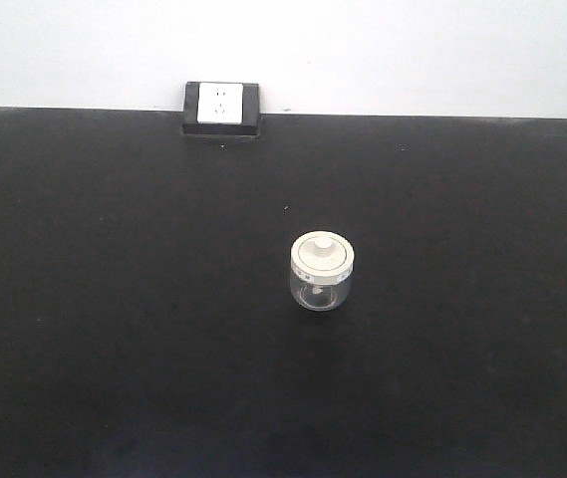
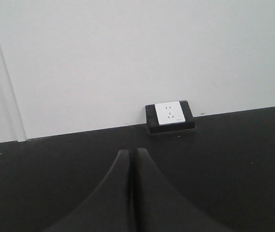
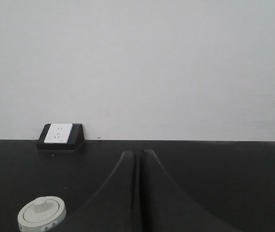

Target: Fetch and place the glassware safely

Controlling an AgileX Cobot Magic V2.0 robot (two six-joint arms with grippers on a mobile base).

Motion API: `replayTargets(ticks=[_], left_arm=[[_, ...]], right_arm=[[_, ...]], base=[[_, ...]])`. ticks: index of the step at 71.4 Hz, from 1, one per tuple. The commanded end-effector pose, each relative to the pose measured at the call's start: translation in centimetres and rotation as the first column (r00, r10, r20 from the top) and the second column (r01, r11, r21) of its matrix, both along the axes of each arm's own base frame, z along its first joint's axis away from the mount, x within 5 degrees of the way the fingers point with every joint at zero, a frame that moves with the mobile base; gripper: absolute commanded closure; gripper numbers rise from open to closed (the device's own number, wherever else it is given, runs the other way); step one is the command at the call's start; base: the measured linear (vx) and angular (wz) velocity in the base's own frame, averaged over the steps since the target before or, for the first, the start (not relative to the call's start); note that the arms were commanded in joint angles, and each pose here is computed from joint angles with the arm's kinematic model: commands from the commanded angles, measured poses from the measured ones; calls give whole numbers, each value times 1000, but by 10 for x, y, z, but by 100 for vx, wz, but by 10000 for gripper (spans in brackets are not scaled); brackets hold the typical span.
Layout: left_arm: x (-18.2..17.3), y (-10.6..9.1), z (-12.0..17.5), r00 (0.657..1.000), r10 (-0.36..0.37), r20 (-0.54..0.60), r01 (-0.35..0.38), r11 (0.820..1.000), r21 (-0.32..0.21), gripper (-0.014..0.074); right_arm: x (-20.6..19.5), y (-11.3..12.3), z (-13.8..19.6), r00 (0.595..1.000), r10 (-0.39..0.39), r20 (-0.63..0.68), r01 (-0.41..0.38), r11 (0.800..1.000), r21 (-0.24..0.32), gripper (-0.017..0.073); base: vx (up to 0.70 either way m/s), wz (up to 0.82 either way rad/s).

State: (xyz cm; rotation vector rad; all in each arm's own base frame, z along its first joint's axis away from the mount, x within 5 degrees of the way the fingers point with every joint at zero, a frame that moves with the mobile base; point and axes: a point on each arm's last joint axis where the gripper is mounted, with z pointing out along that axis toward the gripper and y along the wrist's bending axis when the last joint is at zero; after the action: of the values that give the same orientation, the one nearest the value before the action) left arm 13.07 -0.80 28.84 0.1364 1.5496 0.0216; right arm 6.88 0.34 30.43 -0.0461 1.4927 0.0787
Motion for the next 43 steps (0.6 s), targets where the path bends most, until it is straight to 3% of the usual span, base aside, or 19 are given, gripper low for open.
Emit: replayTargets(ticks=[1,43], left_arm=[[1,-2,15,996,-16,92,18,1000,-21,601],[-6,-1,11,995,-10,96,14,999,-34,601]], right_arm=[[-1,2,12,998,22,56,-21,1000,-11,563],[-1,2,12,998,22,56,-21,1000,-11,563]], base=[[0,0],[0,0]])
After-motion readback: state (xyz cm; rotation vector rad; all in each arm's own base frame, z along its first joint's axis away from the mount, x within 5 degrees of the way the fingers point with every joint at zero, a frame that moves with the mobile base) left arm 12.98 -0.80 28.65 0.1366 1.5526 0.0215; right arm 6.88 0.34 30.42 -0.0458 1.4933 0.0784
